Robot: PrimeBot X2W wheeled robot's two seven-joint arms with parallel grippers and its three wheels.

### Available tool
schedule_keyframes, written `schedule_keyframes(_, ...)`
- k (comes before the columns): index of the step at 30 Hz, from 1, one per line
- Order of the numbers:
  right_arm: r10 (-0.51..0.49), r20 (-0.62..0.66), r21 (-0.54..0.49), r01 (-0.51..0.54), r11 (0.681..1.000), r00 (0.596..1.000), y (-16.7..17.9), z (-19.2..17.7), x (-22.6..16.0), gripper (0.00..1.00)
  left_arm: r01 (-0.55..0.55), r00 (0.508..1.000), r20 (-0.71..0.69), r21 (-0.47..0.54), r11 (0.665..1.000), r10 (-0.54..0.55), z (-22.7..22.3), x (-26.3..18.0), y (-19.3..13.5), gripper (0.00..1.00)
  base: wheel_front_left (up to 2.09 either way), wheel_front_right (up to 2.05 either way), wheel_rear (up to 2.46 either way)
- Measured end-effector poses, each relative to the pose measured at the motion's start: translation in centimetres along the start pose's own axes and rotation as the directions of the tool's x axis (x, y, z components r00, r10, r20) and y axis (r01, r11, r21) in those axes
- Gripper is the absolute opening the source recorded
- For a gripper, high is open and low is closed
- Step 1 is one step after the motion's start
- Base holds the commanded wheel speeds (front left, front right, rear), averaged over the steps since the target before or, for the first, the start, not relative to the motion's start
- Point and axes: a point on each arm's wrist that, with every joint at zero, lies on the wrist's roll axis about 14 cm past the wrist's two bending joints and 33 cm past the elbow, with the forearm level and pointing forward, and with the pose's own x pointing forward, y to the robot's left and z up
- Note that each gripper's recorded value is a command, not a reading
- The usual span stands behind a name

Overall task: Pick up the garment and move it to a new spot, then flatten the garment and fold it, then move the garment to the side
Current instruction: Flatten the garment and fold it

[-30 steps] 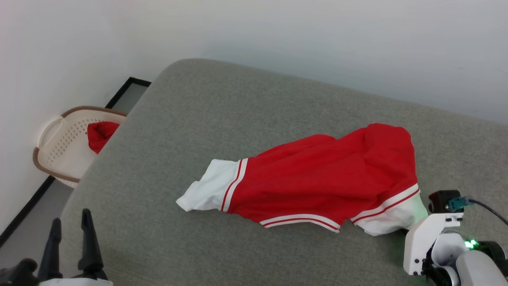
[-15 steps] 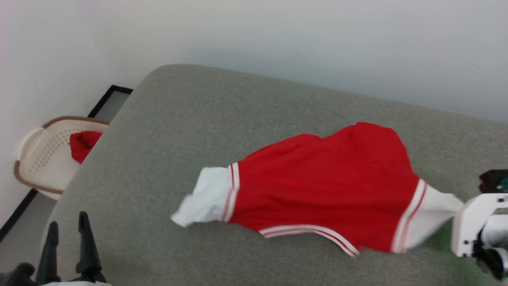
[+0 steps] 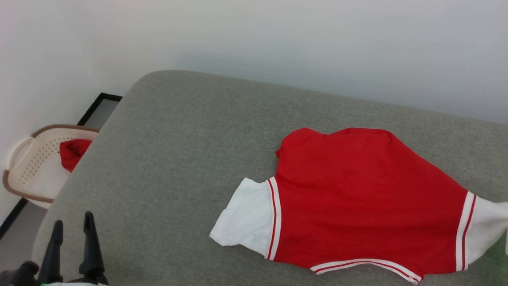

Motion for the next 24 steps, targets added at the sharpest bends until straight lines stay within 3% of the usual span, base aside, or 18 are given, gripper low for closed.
schedule_keyframes(7, -0.015, -0.045, 0.040, 0.016, 0.999, 0.999, -0.5, -2.1, 0.3, 0.01, 0.014, 1.000, -0.020, -0.001, 1.000, -0.014, -0.6, 0.2, -0.4, 1.00, 0.00, 0.00, 0.00)
schedule_keyframes(8, -0.014, -0.051, 0.045, 0.016, 0.999, 0.999, -0.4, -2.5, 0.4, 0.21, 0.020, 0.999, -0.025, 0.000, 1.000, -0.020, -0.7, 0.2, -0.6, 1.00, 0.00, 0.00, 0.00)
schedule_keyframes(12, -0.016, -0.061, 0.074, 0.020, 0.997, 0.998, -0.5, -3.2, 0.7, 0.50, 0.052, 0.998, -0.042, 0.009, 0.999, -0.052, -1.2, 0.7, -1.3, 1.00, 0.00, 0.00, 0.00)
schedule_keyframes(13, -0.017, -0.058, 0.075, 0.022, 0.997, 0.998, -0.6, -3.2, 0.8, 0.76, 0.062, 0.997, -0.048, 0.009, 0.998, -0.062, -1.4, 0.8, -1.6, 1.00, 0.00, 0.00, 0.00)
schedule_keyframes(14, -0.019, -0.052, 0.075, 0.023, 0.997, 0.998, -0.6, -3.0, 0.8, 0.91, 0.066, 0.997, -0.052, 0.007, 0.998, -0.065, -1.5, 0.9, -1.7, 1.00, 0.00, 0.00, 0.00)
schedule_keyframes(15, -0.019, -0.047, 0.075, 0.023, 0.997, 0.999, -0.6, -2.9, 0.9, 1.00, 0.067, 0.996, -0.054, 0.005, 0.998, -0.066, -1.6, 1.0, -1.7, 1.00, 0.00, 0.00, 0.00)
schedule_keyframes(24, -0.039, 0.013, 0.069, 0.038, 0.997, 0.999, -1.5, -1.7, -0.1, 1.00, 0.111, 0.992, -0.070, 0.023, 0.994, -0.109, -2.1, 1.6, -2.7, 1.00, 0.00, 0.00, 0.00)
